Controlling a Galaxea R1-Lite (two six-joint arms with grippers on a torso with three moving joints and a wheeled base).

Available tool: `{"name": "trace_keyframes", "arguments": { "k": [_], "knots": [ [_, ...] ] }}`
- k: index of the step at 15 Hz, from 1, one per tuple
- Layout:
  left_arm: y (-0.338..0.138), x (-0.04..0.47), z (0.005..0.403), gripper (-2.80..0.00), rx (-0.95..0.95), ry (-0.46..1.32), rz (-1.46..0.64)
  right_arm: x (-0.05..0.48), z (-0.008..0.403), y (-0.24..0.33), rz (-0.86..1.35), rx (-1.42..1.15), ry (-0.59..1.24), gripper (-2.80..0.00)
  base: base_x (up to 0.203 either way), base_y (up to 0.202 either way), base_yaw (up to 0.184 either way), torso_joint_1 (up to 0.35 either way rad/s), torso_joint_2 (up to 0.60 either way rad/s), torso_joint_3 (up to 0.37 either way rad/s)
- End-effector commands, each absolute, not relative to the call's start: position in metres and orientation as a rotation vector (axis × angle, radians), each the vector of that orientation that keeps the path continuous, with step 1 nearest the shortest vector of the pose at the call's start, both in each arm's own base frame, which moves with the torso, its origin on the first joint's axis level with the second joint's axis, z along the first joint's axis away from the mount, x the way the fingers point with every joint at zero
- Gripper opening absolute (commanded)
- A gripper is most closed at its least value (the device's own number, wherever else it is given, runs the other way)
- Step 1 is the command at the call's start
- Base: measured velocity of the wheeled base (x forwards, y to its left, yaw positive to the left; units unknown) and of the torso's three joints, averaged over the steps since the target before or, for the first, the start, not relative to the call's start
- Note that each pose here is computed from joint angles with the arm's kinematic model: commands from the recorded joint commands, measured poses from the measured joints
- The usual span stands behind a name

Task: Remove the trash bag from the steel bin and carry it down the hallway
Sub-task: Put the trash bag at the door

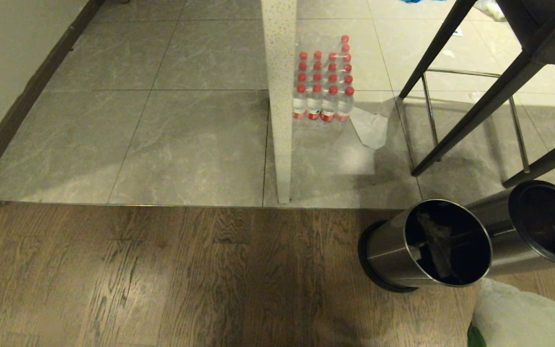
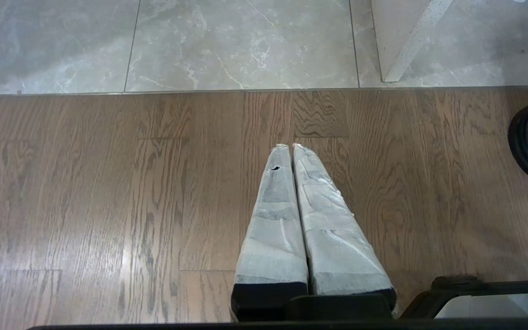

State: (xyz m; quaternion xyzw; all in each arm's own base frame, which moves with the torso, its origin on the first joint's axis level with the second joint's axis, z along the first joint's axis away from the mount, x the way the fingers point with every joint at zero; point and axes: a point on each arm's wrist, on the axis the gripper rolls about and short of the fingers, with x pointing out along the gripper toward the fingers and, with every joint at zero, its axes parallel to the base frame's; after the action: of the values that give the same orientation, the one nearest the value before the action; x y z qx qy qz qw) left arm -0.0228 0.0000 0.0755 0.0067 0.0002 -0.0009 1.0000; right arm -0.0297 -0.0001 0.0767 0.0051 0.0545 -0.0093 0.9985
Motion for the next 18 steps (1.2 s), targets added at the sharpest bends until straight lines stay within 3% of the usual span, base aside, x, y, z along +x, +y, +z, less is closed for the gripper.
{"name": "trace_keyframes", "arguments": {
  "k": [1, 7, 18],
  "knots": [
    [0.0000, -0.0228, 0.0755, -2.80, 0.015, 0.000, -0.002, -0.0297, 0.0769, -0.0001, -0.019, 0.010, 0.110, -2.80, 0.000, 0.000, 0.000, 0.000, 0.00, 0.000],
    [0.0000, -0.0228, 0.0756, -2.80, 0.001, -0.002, 0.002, -0.0297, 0.0769, -0.0001, -0.019, 0.010, 0.110, -2.80, 0.000, 0.000, 0.000, 0.001, 0.00, 0.011],
    [0.0000, -0.0228, 0.0756, -2.80, -0.003, -0.002, 0.002, -0.0297, 0.0769, -0.0001, -0.019, 0.010, 0.110, -2.80, 0.000, 0.000, 0.000, 0.000, 0.00, 0.189]
  ]
}}
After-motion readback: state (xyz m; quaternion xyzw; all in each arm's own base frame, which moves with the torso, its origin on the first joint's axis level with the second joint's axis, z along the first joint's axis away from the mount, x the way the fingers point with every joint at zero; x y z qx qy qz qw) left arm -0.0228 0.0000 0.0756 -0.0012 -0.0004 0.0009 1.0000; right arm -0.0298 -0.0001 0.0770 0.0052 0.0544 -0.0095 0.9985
